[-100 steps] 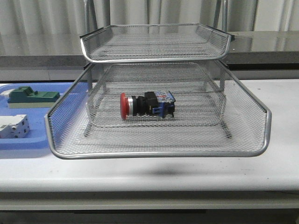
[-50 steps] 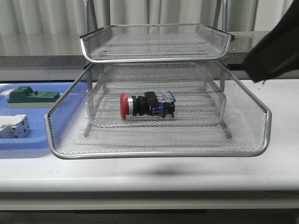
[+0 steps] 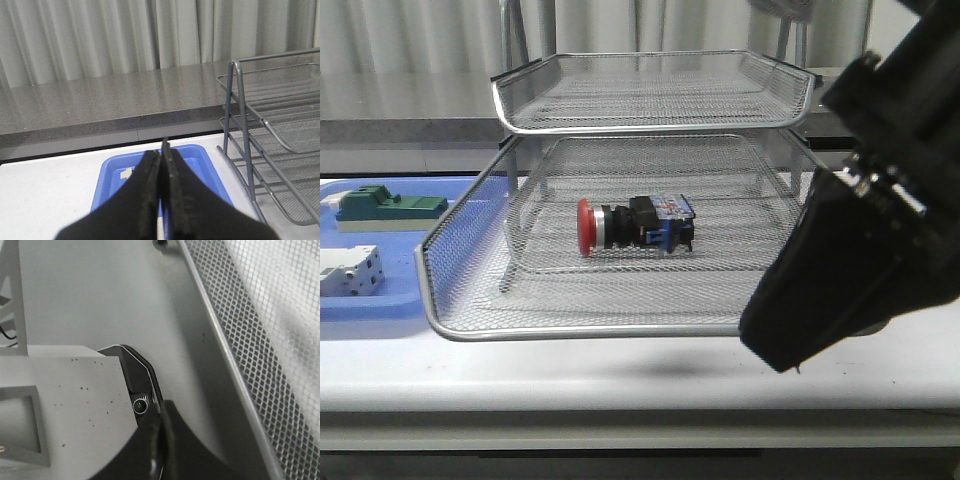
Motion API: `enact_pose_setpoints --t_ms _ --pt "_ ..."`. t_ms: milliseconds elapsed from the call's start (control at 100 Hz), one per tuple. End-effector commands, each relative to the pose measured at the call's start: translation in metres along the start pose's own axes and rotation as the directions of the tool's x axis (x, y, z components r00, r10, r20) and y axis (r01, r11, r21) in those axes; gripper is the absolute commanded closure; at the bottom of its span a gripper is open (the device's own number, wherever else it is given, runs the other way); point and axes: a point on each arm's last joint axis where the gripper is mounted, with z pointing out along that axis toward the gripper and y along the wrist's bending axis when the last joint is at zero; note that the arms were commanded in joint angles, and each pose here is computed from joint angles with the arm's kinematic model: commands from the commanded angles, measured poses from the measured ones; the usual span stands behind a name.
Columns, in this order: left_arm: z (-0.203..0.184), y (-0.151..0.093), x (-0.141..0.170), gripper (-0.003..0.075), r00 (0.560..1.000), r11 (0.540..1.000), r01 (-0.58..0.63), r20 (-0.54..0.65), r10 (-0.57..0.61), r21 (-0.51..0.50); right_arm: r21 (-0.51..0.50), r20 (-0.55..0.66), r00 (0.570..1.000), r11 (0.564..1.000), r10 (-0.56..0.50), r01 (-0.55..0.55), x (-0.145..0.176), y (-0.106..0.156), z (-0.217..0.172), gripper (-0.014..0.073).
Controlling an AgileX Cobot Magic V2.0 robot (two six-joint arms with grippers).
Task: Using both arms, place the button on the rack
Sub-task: 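Push the middle mesh tray back into the rack with the right gripper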
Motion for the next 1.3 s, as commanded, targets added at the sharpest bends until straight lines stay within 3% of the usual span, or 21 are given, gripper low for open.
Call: enact_pose_setpoints --t_ms 0,410,820,1290 --pt "-0.001 0.004 -0.014 0.0740 0.996 0.999 0.026 0.086 -0.023 -0.037 0.045 0.029 0.998 0.998 -0.055 0.053 -0.012 -0.003 0.001 0.0664" --pt "-0.001 0.004 -0.014 0.0740 0.996 0.999 0.026 0.086 -0.023 -0.037 0.121 -0.032 0.994 0.987 -0.101 0.104 -0.012 -0.017 0.039 0.0664" --pt "-0.001 0.004 -0.014 0.0740 0.996 0.999 0.026 0.086 -0.023 -0.037 0.331 0.016 0.987 0.933 -0.159 0.145 -0.018 -0.041 0.041 0.0664" --pt "-0.001 0.004 -0.014 0.0740 0.996 0.999 0.026 0.086 -0.023 -0.037 0.438 0.040 0.996 0.897 -0.079 0.053 -0.038 -0.115 0.030 0.0664"
